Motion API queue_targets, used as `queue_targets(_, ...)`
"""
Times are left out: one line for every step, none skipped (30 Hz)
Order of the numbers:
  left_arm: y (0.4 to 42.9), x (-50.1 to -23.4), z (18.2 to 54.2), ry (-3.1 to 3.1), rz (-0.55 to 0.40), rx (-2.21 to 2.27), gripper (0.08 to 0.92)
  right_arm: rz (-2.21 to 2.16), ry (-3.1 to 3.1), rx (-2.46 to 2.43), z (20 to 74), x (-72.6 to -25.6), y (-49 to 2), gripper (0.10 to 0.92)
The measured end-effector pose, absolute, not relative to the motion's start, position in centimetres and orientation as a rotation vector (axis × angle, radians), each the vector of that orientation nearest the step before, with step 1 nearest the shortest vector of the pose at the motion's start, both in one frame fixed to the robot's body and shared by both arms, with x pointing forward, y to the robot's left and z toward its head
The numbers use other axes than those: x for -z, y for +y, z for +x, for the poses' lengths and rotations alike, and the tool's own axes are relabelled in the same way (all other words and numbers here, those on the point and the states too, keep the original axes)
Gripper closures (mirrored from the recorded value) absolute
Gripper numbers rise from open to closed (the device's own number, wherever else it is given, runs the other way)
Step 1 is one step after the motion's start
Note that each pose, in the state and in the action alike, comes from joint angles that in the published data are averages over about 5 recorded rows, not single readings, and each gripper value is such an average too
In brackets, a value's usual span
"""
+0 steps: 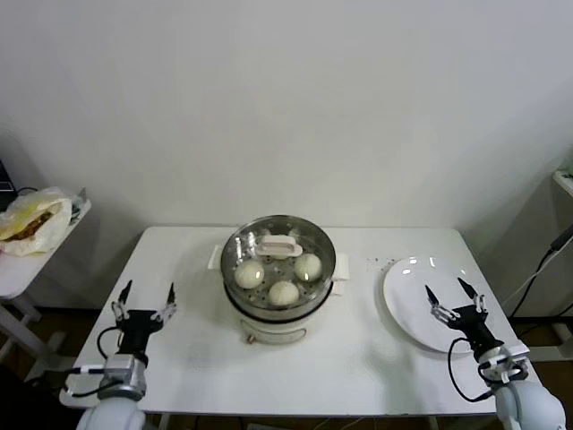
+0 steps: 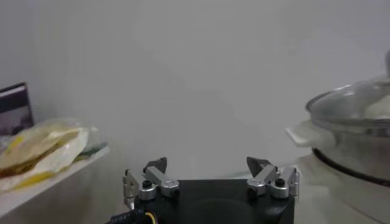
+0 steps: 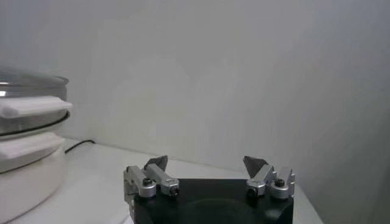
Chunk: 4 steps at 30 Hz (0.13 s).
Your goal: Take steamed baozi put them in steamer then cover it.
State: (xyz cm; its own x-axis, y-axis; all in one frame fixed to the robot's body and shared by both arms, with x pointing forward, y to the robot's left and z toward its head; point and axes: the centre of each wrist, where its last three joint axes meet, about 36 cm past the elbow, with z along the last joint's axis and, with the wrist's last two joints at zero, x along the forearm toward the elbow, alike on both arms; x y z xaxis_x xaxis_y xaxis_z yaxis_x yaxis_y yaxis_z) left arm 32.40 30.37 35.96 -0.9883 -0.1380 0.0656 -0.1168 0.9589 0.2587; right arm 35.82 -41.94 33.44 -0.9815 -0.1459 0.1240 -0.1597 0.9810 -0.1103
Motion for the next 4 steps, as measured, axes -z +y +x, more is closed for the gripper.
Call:
queue_targets(30.55, -35.65, 32.25, -3.032, 0.205, 0.373, 0.177, 0.236, -3.014, -0.182, 35.83, -33.48, -41.85, 0.200)
queue_targets(30.72, -35.35, 32.10, -3.037, 0.212, 0.355, 0.177, 0.239, -3.016, -0.181, 35.84, -33.51, -41.78, 0.200)
queue_targets(30.81, -35.20, 32.02, -3.040, 0.216, 0.345, 0.177, 0.240, -3.017, -0.181, 35.85, -33.52, -41.75, 0.200)
queue_targets(30.88, -35.07, 31.95, -3.043, 0.219, 0.337, 0.177, 0.241, -3.018, -0.182, 35.86, -33.54, -41.72, 0.200)
